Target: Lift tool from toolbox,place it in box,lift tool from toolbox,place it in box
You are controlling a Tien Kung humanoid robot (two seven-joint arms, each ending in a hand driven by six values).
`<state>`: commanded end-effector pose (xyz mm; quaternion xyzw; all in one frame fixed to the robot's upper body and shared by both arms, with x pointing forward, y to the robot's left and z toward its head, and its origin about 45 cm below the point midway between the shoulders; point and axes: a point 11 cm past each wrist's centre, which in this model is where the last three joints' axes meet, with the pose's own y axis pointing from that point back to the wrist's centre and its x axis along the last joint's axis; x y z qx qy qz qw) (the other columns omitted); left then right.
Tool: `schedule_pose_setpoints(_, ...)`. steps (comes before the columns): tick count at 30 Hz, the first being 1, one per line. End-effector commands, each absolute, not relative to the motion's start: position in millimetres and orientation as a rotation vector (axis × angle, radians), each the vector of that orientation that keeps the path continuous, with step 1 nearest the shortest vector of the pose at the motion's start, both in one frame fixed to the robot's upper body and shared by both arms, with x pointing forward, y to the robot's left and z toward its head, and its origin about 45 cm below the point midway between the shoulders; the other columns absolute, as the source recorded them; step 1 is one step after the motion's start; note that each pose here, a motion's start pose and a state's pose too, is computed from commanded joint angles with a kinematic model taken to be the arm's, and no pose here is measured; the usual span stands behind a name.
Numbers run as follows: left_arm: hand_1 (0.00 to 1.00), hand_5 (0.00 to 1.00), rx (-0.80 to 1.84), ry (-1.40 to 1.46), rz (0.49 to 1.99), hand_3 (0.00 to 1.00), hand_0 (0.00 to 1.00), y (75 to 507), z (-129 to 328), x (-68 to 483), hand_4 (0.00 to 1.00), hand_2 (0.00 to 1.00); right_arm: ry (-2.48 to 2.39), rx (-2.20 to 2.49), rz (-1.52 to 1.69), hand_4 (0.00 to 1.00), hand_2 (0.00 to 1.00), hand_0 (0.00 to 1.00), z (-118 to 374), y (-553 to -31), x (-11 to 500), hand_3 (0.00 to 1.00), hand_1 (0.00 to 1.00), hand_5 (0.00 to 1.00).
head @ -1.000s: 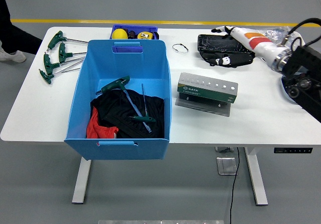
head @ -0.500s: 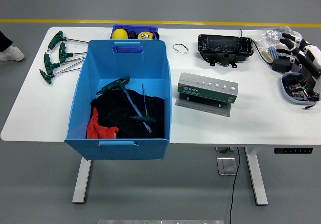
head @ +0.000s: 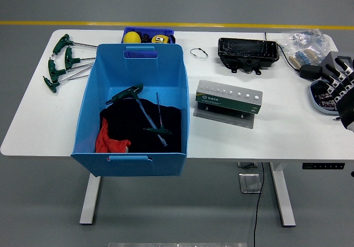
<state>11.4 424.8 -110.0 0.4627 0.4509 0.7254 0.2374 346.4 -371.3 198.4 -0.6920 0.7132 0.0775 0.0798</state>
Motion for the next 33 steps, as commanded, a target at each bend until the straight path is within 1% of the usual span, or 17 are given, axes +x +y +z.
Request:
schedule_pose_setpoints(11,0.474,0.786,1.273,1.228,1.985,0.758,0.503,425,-110,13,0.814,0.511,2.165,-1.969,0.248,0.998,0.905,0.932,193,-375,340,0.949,0.870,0.998)
schedule_pose_setpoints(12,0.479,0.790,1.273,1.227,1.985,0.758,0.508,425,-110,14,0.810,0.517,2.173,-1.981,0.247,0.998,0.877,0.911,193,-376,341,0.903,0.854,0.998)
schedule_pose_setpoints(17,0.479,0.790,1.274,1.225,1.983,0.758,0.508,426,-109,15,0.810,0.517,2.202,-2.058,0.238,0.998,0.877,0.911,192,-374,343,0.903,0.854,0.998)
schedule_pose_setpoints(18,0.485,0.790,1.274,1.225,1.983,0.757,0.515,426,-109,15,0.808,0.524,2.204,-2.059,0.240,0.998,0.862,0.882,192,-374,344,0.880,0.839,0.998)
schedule_pose_setpoints(33,0.488,0.790,1.254,1.225,1.987,0.757,0.519,424,-110,18,0.807,0.526,2.196,-2.077,0.260,0.998,0.849,0.865,190,-368,346,0.864,0.825,0.998)
